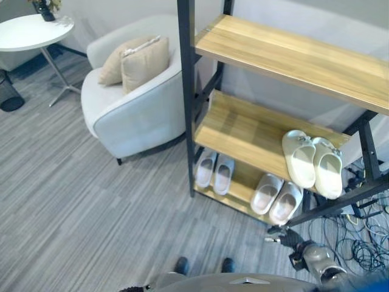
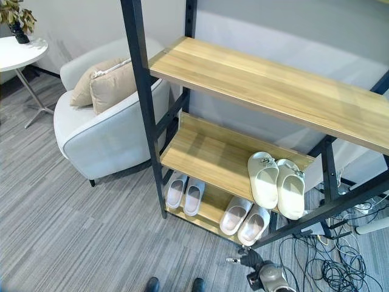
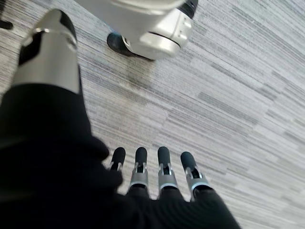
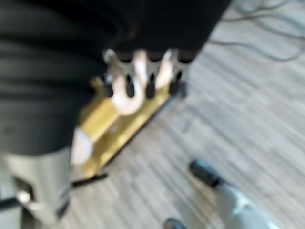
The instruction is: Arrange the slippers neatly on the shoe rack.
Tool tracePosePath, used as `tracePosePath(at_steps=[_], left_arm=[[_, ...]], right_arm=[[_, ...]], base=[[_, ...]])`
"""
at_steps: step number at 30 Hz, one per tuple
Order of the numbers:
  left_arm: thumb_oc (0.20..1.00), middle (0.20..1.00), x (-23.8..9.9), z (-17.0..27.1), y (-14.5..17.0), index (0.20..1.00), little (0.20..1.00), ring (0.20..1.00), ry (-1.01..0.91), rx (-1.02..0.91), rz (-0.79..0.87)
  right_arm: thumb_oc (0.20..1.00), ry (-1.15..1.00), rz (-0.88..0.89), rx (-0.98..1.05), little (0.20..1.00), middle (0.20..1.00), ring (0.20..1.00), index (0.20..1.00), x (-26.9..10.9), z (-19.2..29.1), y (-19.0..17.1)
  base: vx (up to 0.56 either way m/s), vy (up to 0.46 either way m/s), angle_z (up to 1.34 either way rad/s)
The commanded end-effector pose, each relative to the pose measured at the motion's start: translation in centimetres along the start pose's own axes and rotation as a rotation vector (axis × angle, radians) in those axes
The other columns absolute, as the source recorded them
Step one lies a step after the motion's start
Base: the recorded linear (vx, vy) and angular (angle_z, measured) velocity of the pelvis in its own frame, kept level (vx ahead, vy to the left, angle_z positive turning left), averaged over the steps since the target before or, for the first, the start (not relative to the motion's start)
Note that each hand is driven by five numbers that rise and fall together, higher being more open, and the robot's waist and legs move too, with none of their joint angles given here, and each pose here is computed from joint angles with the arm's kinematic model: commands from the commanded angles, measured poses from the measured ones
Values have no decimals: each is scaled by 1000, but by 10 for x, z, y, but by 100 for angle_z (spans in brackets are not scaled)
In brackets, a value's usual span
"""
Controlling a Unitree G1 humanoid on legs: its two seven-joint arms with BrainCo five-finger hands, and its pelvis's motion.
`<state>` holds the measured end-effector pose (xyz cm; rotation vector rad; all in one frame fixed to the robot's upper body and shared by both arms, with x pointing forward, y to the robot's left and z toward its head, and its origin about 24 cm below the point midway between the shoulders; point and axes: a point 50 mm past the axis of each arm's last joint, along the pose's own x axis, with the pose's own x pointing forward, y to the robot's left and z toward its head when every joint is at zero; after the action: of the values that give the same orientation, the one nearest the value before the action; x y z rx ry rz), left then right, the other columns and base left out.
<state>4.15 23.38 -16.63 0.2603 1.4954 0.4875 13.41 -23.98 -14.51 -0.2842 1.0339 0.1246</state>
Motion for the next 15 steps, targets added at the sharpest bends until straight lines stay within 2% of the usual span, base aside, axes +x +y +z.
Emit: tracePosePath(at_steps=[1,2,6,15], left_arm=[[1000,1000,-5,-1,-23,1000,1000,1000,28,-32,-144],[1000,1000,-7,2,-30,1000,1000,1000,26,-67,-211],[1000,1000,-8,5,-36,1000,1000,1000,24,-84,-271],[1000,1000,-9,-3,-41,1000,1000,1000,52,-109,-322]], right_arm=[[1000,31,-67,118,1000,1000,1000,1000,-5,-16,-8],[1000,97,-80,175,1000,1000,1000,1000,-11,-38,-4],[1000,186,-74,250,1000,1000,1000,1000,-20,-65,4],[1000,375,10,351,1000,1000,1000,1000,-37,-107,35]], base=[[-13,31,-4],[-13,31,-6],[-15,30,-10],[-38,20,-11]])
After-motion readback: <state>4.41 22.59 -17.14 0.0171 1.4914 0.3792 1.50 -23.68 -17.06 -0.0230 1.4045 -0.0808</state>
